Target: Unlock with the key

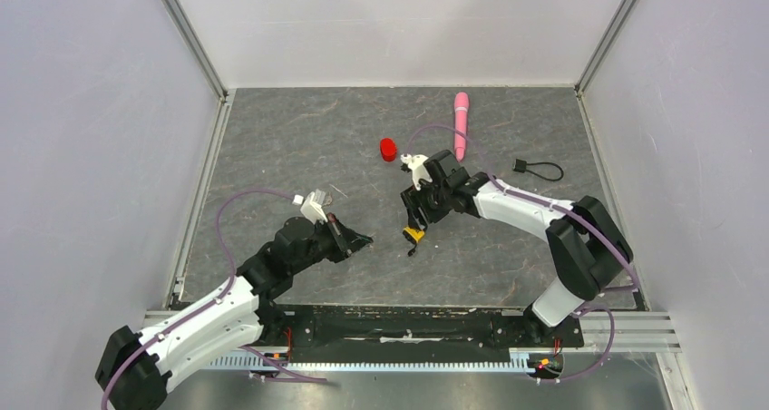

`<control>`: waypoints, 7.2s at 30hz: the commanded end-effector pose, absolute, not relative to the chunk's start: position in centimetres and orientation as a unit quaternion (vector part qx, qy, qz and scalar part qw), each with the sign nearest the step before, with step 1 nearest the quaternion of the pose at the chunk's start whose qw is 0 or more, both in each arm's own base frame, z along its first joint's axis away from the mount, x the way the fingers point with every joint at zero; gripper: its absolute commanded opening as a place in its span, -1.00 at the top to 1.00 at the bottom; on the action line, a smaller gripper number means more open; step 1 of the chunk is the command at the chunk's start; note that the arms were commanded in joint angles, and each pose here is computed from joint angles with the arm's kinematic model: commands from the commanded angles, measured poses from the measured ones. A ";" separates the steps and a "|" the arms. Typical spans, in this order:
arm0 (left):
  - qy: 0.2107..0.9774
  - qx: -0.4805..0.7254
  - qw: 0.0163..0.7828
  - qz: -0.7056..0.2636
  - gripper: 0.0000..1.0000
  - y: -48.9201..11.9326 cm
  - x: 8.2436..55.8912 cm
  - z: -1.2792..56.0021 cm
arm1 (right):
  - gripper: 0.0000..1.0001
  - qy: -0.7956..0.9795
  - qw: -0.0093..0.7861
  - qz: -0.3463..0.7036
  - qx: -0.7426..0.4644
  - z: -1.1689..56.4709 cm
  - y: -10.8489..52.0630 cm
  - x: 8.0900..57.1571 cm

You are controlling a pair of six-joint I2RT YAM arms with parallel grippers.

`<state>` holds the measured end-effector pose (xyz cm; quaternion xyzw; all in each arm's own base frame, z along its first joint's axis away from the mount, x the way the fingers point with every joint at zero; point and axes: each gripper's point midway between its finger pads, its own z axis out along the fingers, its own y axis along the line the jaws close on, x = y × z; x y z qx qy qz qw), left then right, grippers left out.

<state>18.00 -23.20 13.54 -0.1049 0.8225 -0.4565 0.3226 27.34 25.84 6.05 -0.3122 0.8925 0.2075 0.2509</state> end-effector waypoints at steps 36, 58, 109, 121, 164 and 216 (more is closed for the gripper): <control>0.826 -0.121 0.328 -0.443 0.96 -22.2 18.6 12.5 | -0.25 0.918 0.197 0.149 -0.311 4.9 28.8 27.2; 0.826 -0.117 0.324 -0.446 0.95 -22.4 18.6 12.4 | -0.09 0.922 0.173 0.135 -0.320 3.3 28.8 26.7; 0.783 -0.023 0.319 -0.533 0.95 -28.1 19.0 18.1 | 1.00 0.850 0.332 0.389 -0.130 16.4 30.4 25.8; 0.800 -0.005 0.308 -0.515 0.95 -28.5 19.1 17.6 | 1.00 0.812 0.361 0.438 -0.134 18.4 30.5 25.0; 0.789 -0.014 0.325 -0.521 0.95 -28.4 19.6 18.9 | 1.00 0.800 0.376 0.447 -0.137 18.9 30.3 24.8; 0.813 -0.038 0.319 -0.486 0.96 -28.5 20.7 17.0 | 1.00 0.793 0.388 0.447 -0.143 19.2 30.1 24.7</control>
